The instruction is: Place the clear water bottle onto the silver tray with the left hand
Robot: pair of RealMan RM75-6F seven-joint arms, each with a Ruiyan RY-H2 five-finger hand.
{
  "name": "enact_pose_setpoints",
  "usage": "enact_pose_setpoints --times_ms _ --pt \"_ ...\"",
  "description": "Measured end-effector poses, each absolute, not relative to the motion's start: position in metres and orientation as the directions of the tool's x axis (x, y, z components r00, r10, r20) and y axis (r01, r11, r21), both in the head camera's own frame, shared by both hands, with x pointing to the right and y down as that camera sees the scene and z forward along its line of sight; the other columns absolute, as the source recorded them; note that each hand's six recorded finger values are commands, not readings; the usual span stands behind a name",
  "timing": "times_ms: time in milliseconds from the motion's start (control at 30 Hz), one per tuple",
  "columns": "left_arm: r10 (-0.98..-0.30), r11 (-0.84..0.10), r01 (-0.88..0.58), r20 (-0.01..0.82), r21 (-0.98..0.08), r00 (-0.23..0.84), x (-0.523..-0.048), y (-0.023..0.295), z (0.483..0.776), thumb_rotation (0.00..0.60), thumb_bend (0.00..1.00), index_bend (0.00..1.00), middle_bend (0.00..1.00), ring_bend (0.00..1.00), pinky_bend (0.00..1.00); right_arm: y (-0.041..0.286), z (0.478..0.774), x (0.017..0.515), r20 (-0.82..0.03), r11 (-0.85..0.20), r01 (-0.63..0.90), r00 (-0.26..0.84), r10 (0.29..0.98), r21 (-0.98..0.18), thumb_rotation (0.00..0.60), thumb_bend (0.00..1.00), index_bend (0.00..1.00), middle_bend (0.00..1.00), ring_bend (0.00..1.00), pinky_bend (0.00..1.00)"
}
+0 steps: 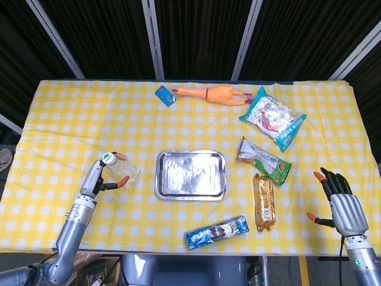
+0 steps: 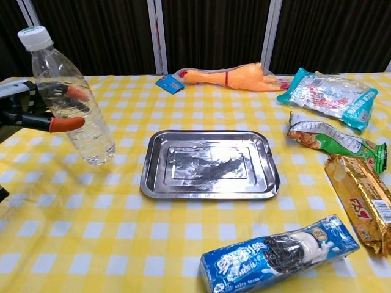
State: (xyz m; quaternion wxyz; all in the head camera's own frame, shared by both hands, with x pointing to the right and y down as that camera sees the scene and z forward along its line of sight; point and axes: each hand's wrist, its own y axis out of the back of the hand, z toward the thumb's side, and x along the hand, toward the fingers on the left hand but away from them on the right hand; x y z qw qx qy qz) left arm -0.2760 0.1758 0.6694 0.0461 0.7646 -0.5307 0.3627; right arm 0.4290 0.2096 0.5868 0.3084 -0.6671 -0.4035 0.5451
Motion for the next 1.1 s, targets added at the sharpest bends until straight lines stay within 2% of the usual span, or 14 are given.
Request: enact_pose_setpoints --times_ms 100,300,533,700,800,900,1100 --pt "-0.758 -0.471 -0.841 0.609 -0.267 0.232 -0.256 0.166 0.661 0.600 0.48 0.55 0.56 0.13 0.17 0.209 0.588 0.430 -0.481 -0.486 0.199 0.075 0.873 -0.851 0.600 0.05 0.11 0.00 0.04 0.00" --pt "-0.743 -0.522 -0.807 0.612 -0.278 0.270 -0.227 0.147 0.649 0.600 0.47 0.55 0.56 0.13 0.17 0.209 0.591 0.432 -0.489 -0.492 0.199 0.069 0.870 -0.847 0.600 0.05 0.11 0.00 0.04 0.00" --pt "-0.749 -0.545 -0.745 0.623 -0.384 0.227 -0.205 0.136 0.641 0.600 0.48 0.54 0.55 0.13 0.17 0.208 0.587 0.432 -0.482 -0.486 0.217 0.075 0.873 -0.846 0.600 0.05 0.11 0.00 0.04 0.00" --pt "-0.743 -0.514 -0.787 0.635 -0.341 0.210 -0.186 0.125 0.633 0.600 0.48 0.55 0.55 0.13 0.17 0.208 0.588 0.433 -0.485 -0.489 0.216 0.074 0.871 -0.845 0.600 0.05 0.11 0.00 0.04 0.00" --pt "-0.750 -0.517 -0.794 0.616 -0.320 0.240 -0.170 0.118 0.616 0.600 0.48 0.55 0.56 0.13 0.17 0.208 0.589 0.435 -0.488 -0.490 0.216 0.068 0.870 -0.844 0.600 0.05 0.11 0.00 0.04 0.00" --pt "-0.772 -0.512 -0.797 0.578 -0.319 0.265 -0.157 0.109 0.586 0.600 0.48 0.55 0.56 0.13 0.17 0.208 0.591 0.436 -0.492 -0.494 0.214 0.065 0.868 -0.843 0.600 0.05 0.11 0.00 0.04 0.00" --pt "-0.841 -0.456 -0.819 0.470 -0.349 0.268 -0.146 0.085 0.505 0.600 0.48 0.55 0.56 0.13 0.17 0.209 0.591 0.432 -0.492 -0.496 0.213 0.076 0.867 -0.842 0.600 0.05 0.11 0.00 0.04 0.00"
